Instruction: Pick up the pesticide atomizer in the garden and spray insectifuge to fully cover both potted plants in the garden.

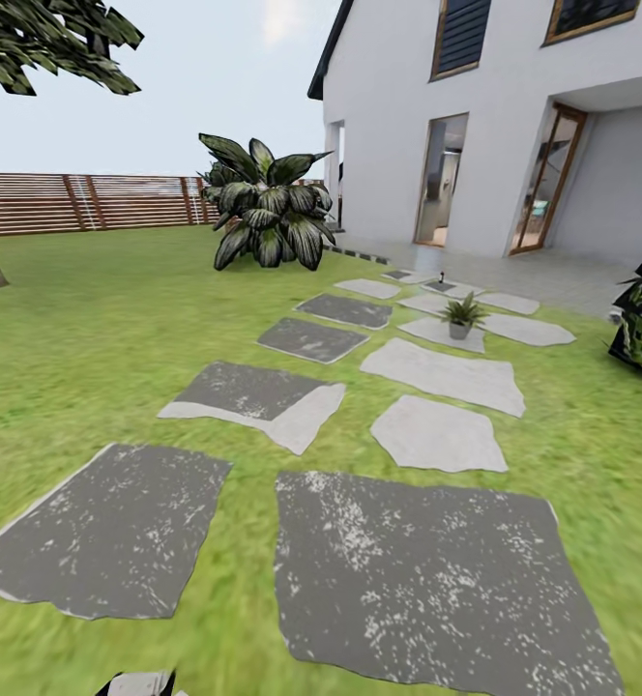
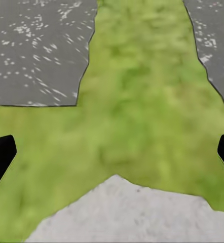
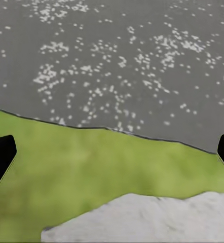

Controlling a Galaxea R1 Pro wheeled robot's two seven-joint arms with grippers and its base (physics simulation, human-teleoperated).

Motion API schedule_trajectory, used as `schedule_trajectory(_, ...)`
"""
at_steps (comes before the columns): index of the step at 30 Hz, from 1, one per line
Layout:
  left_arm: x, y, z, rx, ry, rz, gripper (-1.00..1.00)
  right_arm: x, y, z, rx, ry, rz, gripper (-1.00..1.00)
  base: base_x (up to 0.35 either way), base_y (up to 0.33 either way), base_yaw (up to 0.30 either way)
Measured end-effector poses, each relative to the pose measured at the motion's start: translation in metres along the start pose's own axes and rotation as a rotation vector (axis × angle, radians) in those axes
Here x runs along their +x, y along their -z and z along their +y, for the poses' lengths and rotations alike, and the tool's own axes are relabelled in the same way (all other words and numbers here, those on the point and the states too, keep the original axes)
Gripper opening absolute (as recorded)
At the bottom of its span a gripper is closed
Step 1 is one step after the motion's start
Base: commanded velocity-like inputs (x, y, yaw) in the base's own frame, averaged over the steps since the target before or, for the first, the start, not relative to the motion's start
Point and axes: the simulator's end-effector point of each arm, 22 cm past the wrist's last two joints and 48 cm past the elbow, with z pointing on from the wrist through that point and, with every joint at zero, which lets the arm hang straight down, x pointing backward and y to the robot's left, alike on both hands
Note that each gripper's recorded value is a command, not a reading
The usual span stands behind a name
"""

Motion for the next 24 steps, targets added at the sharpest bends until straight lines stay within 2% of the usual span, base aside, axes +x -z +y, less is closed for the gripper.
schedule_trajectory(24, 0.0, 0.0, -0.0001, 0.0, 0.0, 0.0, 1.0, -0.0002, 0.0, 0.0015, -0.005, 0.003, -0.001, 1.0, 0.338, 0.0, 0.0)
